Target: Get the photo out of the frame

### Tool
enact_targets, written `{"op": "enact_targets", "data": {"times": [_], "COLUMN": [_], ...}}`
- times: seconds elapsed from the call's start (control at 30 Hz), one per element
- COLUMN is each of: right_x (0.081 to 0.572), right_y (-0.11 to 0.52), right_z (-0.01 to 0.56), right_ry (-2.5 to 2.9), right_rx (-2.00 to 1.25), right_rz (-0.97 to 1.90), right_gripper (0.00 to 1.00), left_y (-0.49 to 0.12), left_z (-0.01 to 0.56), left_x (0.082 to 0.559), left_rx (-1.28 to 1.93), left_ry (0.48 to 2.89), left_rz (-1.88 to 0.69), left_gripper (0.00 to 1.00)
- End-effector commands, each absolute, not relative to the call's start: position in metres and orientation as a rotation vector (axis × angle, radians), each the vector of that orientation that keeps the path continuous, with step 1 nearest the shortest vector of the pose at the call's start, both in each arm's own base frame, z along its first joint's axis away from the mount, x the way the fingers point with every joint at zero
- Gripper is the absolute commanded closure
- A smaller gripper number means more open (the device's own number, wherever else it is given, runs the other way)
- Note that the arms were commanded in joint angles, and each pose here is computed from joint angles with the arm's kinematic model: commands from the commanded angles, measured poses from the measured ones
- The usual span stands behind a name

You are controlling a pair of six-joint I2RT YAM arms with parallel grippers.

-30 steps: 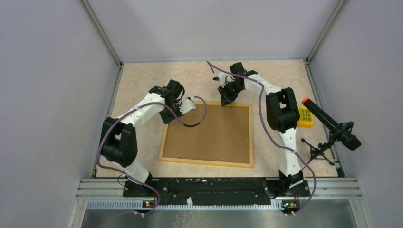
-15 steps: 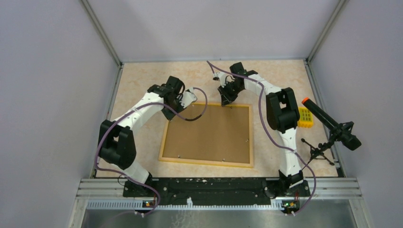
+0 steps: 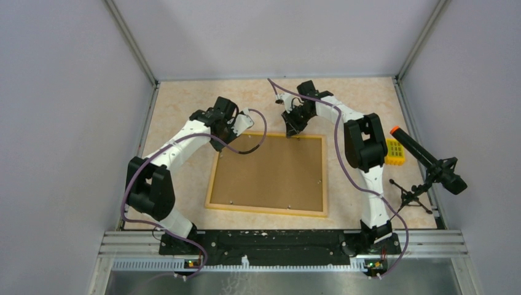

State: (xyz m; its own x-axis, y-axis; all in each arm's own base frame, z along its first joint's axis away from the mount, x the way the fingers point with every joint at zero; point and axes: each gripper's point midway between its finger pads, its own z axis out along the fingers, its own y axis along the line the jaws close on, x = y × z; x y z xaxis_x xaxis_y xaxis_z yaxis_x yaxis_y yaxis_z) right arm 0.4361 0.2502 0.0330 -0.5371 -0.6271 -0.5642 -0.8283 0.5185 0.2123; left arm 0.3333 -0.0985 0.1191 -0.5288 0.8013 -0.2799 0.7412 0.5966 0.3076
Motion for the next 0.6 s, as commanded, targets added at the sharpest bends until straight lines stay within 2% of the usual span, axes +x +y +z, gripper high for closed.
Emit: {"op": "enact_targets", "data": {"times": [0.0,0.57], "right_x": [0.447,0.443], "right_y": [0.213,0.213], "right_z": [0.007,0.006], "right_ry": [2.475,2.481], "right_rx": [-1.090,-1.070], "right_rz": [0.490,0.494], "right_gripper": [1.00,1.00], "left_y": [-0.096,-0.092], "left_z": [0.120,0.099], "left_x": [0.331,0.331], "left_rx": [1.226,1.219], "left_ry": [2.423,2.460], "left_rz": [0.229,0.260], "left_gripper": [1.00,1.00]}}
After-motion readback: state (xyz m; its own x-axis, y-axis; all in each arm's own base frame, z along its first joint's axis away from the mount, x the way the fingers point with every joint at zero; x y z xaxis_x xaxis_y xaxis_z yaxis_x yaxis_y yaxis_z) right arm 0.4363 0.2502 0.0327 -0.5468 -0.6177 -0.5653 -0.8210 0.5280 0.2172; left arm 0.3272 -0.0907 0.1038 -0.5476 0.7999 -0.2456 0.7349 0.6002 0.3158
